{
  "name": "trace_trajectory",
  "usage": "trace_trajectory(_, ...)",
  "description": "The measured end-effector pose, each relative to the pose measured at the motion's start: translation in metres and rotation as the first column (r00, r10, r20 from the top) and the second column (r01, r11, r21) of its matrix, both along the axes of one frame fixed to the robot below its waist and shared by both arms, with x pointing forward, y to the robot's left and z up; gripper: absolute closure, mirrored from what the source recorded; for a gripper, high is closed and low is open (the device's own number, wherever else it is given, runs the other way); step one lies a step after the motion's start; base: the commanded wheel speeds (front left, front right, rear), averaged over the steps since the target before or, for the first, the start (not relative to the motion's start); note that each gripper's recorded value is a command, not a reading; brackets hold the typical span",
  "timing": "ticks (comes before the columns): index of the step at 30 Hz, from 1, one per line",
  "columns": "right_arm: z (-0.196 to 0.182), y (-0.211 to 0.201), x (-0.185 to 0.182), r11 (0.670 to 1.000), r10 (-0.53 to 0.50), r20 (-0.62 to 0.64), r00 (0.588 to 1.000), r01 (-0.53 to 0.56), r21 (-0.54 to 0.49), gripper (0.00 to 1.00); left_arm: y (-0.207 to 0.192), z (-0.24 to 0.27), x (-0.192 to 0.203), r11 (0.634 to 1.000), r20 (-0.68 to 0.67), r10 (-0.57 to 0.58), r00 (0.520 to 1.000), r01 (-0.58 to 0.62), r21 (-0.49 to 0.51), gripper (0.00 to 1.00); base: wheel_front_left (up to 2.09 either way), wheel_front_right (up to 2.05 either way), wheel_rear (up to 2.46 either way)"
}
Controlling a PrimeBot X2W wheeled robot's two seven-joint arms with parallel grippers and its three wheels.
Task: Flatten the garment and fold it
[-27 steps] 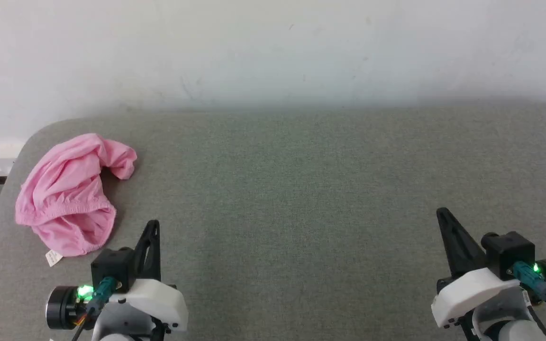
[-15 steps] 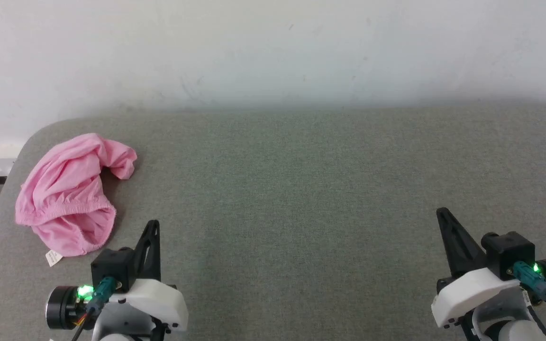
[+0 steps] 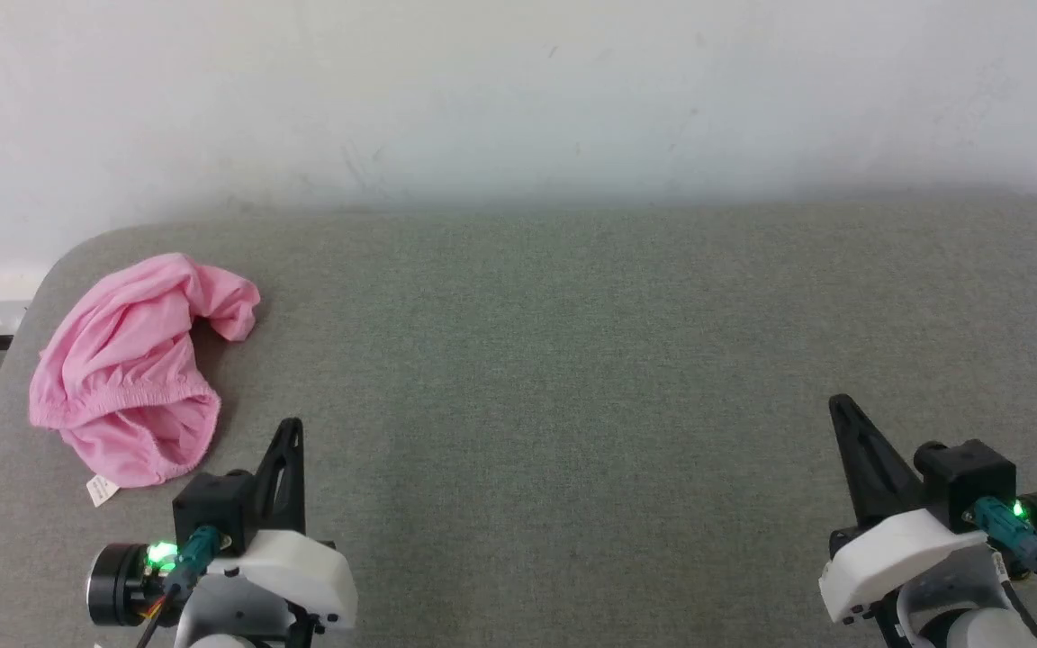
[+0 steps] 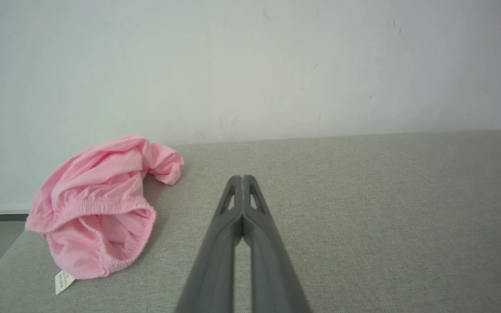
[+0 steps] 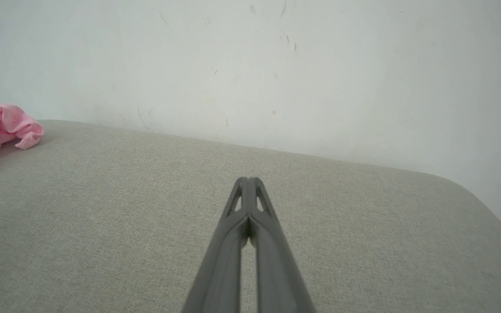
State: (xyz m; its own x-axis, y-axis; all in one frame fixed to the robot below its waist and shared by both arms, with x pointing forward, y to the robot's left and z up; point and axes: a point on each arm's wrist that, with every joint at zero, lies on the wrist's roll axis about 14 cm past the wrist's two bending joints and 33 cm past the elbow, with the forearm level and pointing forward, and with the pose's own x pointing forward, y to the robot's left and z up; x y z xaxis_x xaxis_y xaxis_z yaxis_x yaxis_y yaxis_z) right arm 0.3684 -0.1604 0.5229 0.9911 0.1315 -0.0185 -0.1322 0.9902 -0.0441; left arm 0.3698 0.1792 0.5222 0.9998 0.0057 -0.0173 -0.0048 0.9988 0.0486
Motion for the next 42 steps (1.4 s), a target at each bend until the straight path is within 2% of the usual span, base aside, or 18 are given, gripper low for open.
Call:
trace_trajectory(1,0.0,0.0,0.0,1.0,0.0,0.0,1.0,0.0,0.0,0.0,0.0,0.0,0.0,1.0,0.0,0.0,1.0,0.0,0.0,0.0,0.0,0.0,0.0)
trace_trajectory(26,0.007,-0.009,0.002,1.0,-0.024,0.041,0.999,0.023,0.02,0.0,0.001,0.003,-0.001,1.0,0.032,0.031,0.999,-0.031,0.005,0.0,0.0,0.0,0.0)
trace_trajectory(42,0.012,0.011,0.011,0.998,0.034,0.075,0.997,-0.038,0.045,0.0,0.022,0.012,-0.013,0.992,0.081,0.12,0.99,-0.122,0.021,0.0,0.0,0.0,0.0)
